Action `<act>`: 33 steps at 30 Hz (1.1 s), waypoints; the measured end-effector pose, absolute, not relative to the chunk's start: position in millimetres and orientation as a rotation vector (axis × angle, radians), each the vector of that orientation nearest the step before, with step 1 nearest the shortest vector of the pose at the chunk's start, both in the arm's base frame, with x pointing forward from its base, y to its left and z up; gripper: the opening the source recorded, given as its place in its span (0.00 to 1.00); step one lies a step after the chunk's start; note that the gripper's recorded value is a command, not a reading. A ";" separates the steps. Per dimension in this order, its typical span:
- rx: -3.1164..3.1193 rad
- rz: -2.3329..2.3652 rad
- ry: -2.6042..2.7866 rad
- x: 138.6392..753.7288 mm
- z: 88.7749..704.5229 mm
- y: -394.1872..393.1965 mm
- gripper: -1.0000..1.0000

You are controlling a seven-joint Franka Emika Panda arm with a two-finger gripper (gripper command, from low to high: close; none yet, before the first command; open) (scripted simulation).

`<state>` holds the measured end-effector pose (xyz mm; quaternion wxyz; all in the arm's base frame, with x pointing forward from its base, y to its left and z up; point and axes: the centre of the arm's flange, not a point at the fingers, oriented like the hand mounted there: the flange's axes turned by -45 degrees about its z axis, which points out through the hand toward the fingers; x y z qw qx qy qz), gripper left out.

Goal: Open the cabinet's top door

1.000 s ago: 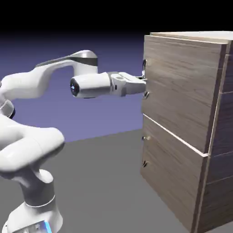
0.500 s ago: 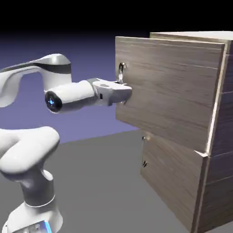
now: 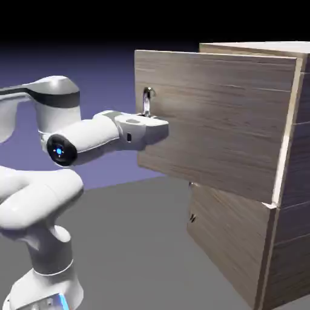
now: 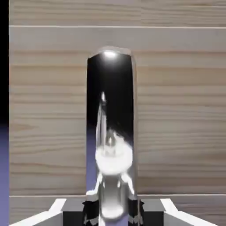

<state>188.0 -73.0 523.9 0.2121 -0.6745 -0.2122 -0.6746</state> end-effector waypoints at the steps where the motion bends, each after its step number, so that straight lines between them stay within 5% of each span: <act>1: -1.863 -1.863 -0.604 184.8 523.9 -78.4 0.00; 33: -1.370 -1.370 -1.097 139.4 523.9 -334.3 0.00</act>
